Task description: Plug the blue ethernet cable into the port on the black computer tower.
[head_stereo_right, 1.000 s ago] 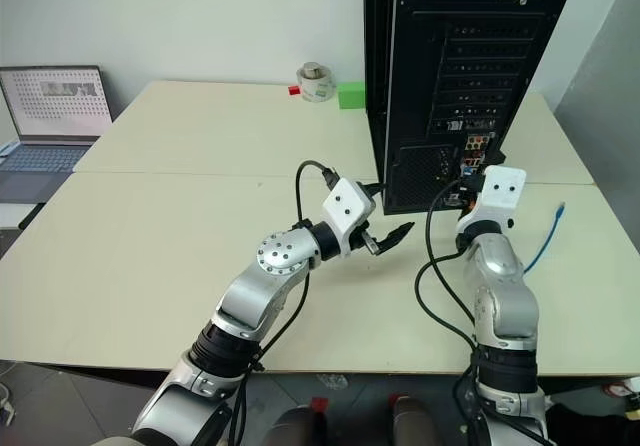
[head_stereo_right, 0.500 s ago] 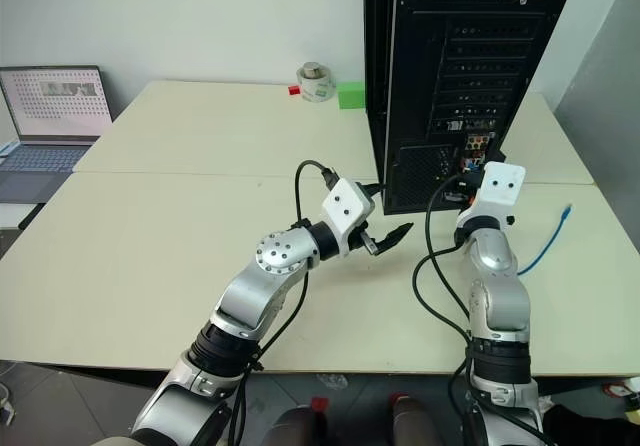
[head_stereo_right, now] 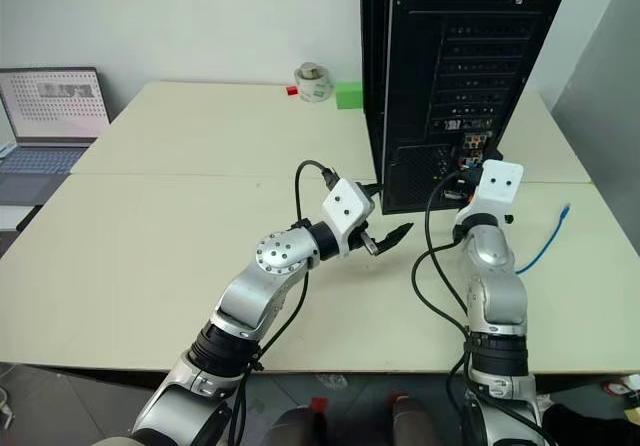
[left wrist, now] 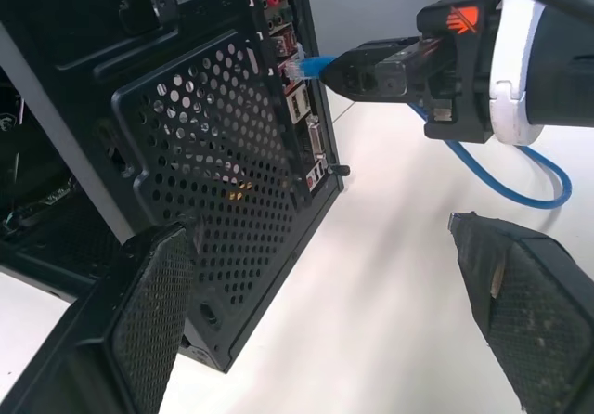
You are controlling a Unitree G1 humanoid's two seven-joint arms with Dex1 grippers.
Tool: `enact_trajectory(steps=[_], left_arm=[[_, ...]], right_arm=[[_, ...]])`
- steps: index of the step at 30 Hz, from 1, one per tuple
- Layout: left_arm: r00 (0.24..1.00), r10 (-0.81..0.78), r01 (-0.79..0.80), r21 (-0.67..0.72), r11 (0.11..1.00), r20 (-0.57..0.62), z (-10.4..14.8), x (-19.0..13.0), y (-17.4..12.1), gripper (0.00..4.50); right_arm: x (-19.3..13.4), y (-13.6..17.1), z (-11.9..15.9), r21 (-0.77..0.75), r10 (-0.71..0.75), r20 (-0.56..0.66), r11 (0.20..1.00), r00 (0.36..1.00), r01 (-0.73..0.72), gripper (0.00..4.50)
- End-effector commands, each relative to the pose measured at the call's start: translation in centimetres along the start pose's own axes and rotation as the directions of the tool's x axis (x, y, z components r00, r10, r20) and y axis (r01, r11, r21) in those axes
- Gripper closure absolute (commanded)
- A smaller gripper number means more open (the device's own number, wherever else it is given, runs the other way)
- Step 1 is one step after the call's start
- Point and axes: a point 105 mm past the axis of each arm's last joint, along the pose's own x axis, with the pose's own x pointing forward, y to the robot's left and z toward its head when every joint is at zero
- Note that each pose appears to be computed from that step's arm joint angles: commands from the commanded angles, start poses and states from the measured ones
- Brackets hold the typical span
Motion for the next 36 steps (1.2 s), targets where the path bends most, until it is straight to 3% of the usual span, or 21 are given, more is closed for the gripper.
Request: enact_trajectory(steps=[1, 18, 36], left_arm=[[0.998, 0.017, -0.019, 0.031, 0.999, 0.056, 1.6, -0.2, 0.4, 0.04], [0.998, 0.023, -0.025, 0.035, 0.999, 0.055, 1.5, -0.2, 0.6, 0.04], [0.999, 0.03, -0.032, 0.037, 0.999, 0.045, 1.3, -0.2, 0.9, 0.04]], right_arm=[[0.5, 0.2, 1.8, -0.01, 0.006, 0.063, 1.0, 0.998, -0.005, 4.5], [-0.1, 1.7, 1.7, -0.093, 0.057, 0.083, 0.994, 0.995, -0.05, 4.5], [-1.2, 0.9, 1.7, -0.038, -0.01, 0.062, 0.999, 0.998, 0.013, 4.5]])
